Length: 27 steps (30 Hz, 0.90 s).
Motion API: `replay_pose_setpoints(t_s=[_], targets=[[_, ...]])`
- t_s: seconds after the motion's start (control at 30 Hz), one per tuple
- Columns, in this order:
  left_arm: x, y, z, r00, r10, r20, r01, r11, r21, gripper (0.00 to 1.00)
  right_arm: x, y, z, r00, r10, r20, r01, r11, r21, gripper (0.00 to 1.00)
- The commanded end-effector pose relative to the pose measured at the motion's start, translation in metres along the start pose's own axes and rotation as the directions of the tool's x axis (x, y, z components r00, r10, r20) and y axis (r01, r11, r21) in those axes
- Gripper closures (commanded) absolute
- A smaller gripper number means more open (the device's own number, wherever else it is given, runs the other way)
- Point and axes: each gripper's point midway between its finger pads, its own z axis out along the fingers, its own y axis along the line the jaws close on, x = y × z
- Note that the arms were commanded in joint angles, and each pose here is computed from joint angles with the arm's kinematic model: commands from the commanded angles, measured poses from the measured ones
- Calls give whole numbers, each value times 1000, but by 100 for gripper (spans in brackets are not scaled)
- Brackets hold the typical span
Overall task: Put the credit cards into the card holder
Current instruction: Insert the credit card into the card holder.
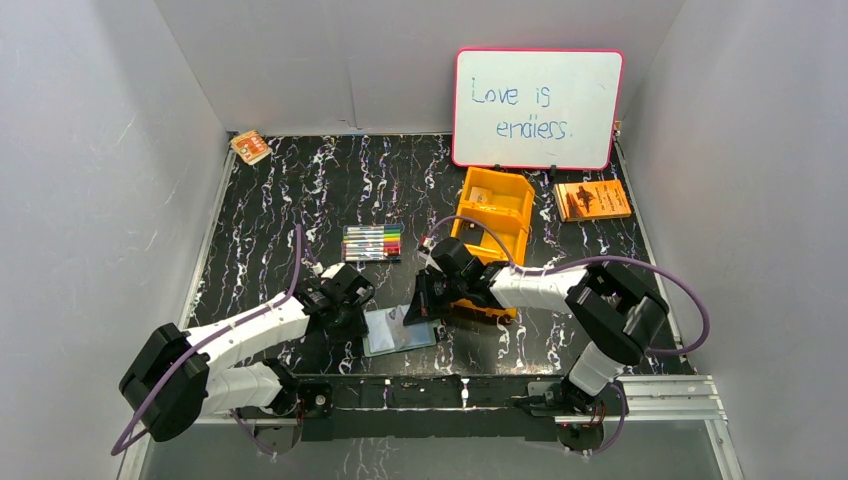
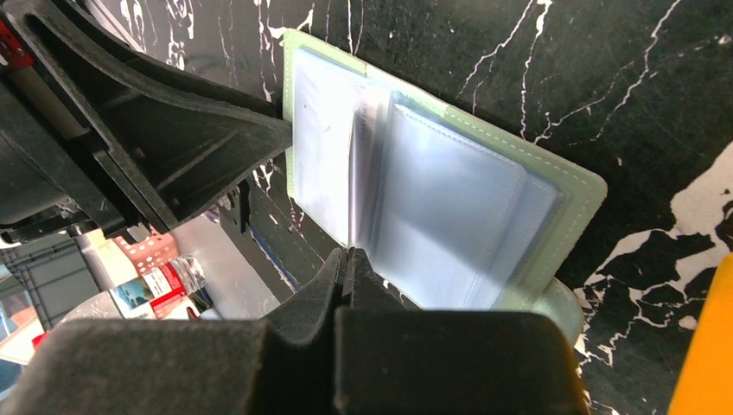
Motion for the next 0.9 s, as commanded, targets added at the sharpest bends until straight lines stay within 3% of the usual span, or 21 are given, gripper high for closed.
replay_pose_setpoints(t_s=[0.0, 0.87], targets=[[7, 10, 5, 1000, 5, -23, -5, 1000, -22, 71, -3, -6, 6, 999, 47, 20, -47, 999, 3, 100], [13, 9, 6, 999, -1, -41, 1, 1000, 1, 77, 1, -36, 19, 990, 129, 64, -135, 986, 101, 100]])
